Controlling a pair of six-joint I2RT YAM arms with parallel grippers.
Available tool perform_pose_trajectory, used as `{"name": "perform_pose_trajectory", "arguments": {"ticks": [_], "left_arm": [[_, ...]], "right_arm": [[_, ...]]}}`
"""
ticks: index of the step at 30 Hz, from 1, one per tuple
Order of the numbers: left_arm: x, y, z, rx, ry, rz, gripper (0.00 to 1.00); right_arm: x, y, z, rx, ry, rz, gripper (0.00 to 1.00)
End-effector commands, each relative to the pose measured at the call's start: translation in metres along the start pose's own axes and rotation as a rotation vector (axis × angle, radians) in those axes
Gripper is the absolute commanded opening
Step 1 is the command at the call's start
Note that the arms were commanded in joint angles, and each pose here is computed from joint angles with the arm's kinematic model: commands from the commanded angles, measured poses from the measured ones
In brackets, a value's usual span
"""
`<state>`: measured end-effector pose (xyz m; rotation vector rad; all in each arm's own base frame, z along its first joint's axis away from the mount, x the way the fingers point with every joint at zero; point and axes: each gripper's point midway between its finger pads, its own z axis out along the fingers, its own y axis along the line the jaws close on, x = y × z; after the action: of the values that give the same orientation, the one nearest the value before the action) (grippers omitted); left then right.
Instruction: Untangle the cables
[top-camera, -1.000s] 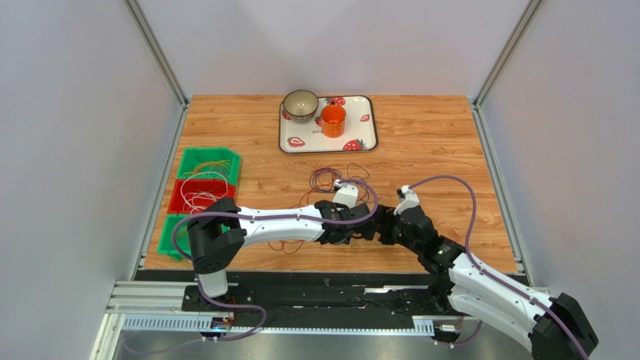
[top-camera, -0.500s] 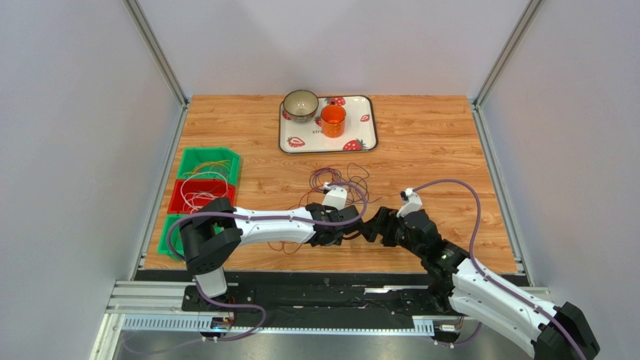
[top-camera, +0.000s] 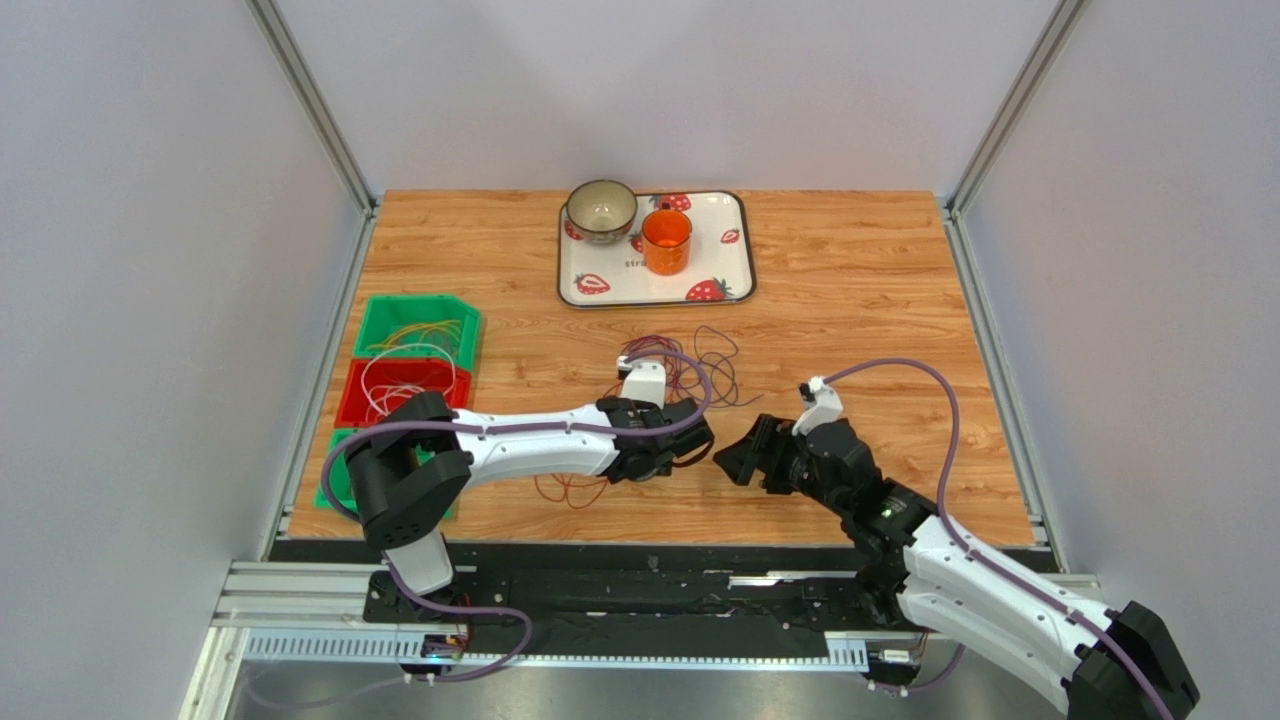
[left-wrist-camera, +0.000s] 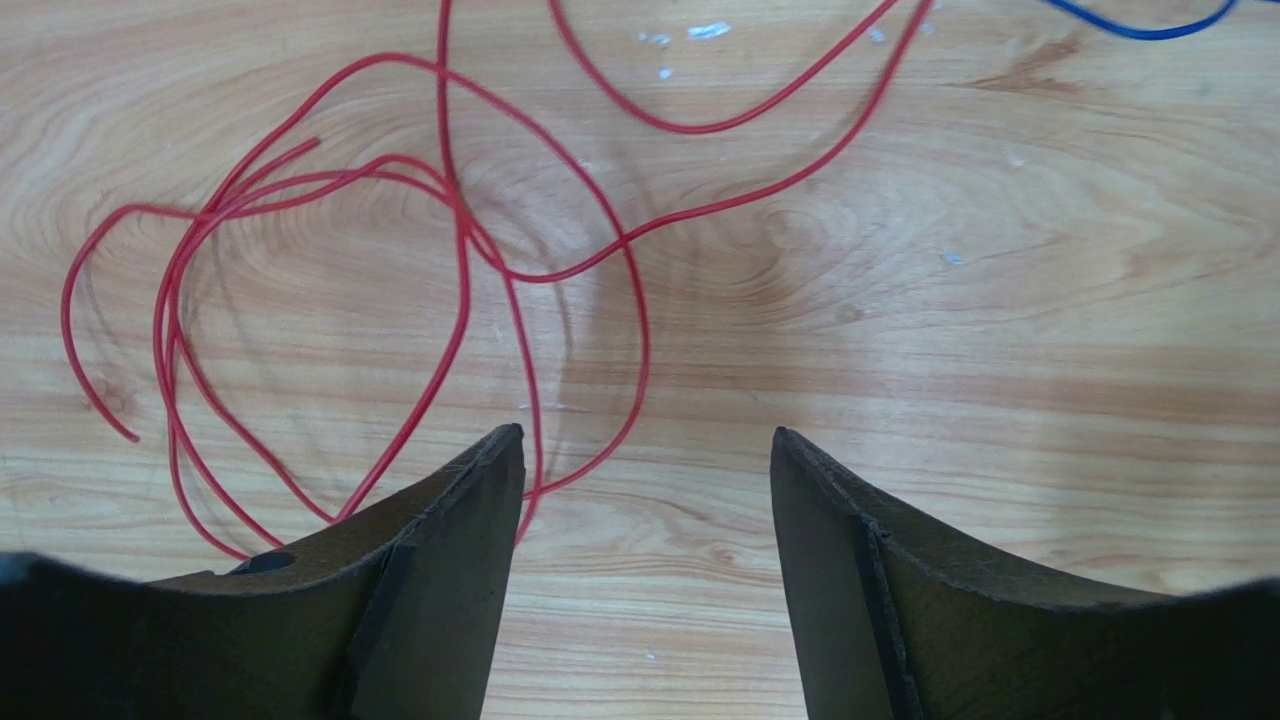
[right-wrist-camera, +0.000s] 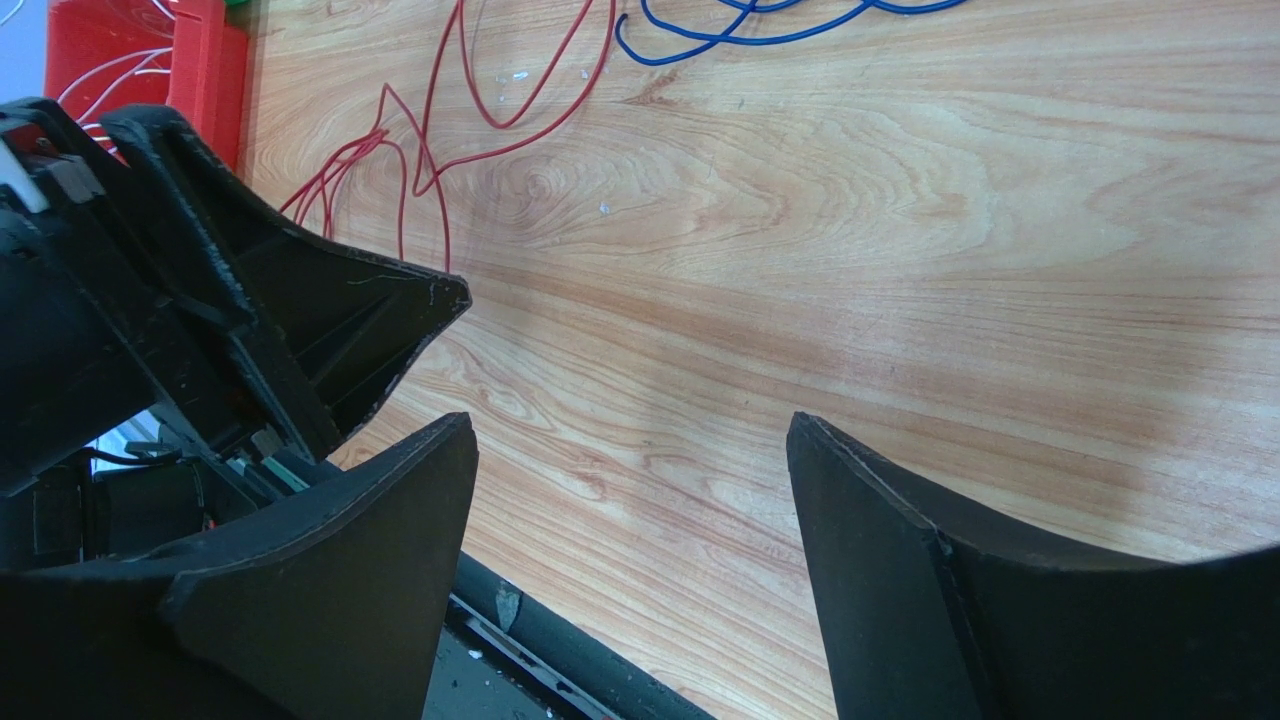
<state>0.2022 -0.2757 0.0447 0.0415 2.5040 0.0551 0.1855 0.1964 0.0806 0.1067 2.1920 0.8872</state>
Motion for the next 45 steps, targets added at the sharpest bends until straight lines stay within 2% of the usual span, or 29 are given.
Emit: {"name": "perform_pose_trajectory", "arguments": {"ticks": [1,9,12,15,18,19,21,27,32,38,45], "left_arm": [[0.004,0.011,0.009,-0.026,-0.001,-0.078,0.70],[0.012,0.006,0.026,0.023,0.033,-0.094,0.69],[0.013,0.001,0.031,0.024,0.037,-0.101,0.62],[0.014,-0.001,0.035,0.022,0.040,-0.107,0.44],[0.013,0.000,0.037,0.017,0.039,-0.118,0.23],[0.013,0.002,0.037,0.014,0.040,-0.121,0.11],[0.011,0.003,0.034,0.017,0.038,-0.120,0.00],[-0.005,0.010,0.005,0.045,0.027,-0.116,0.00],[-0.036,0.030,-0.044,0.112,-0.044,-0.147,0.00],[-0.075,0.072,-0.108,0.191,-0.148,-0.184,0.00],[-0.109,0.144,-0.176,0.193,-0.275,-0.257,0.00]], "right_arm": [[-0.009,0.009,0.002,-0.032,-0.031,0.000,0.79],[-0.004,0.012,0.002,-0.051,-0.003,-0.004,0.79],[-0.005,0.013,0.002,-0.053,-0.003,-0.004,0.79],[-0.005,0.014,0.002,-0.058,-0.005,-0.003,0.79],[-0.005,0.014,0.002,-0.059,-0.004,-0.004,0.79],[-0.005,0.014,0.001,-0.061,-0.006,-0.006,0.79],[-0.005,0.013,0.001,-0.062,-0.009,-0.005,0.79],[-0.006,0.015,-0.001,-0.075,-0.020,-0.007,0.80],[-0.005,0.015,0.001,-0.069,-0.007,-0.009,0.79],[-0.004,0.015,0.003,-0.060,0.006,-0.009,0.79],[-0.004,0.016,0.003,-0.059,0.011,-0.011,0.78]]}}
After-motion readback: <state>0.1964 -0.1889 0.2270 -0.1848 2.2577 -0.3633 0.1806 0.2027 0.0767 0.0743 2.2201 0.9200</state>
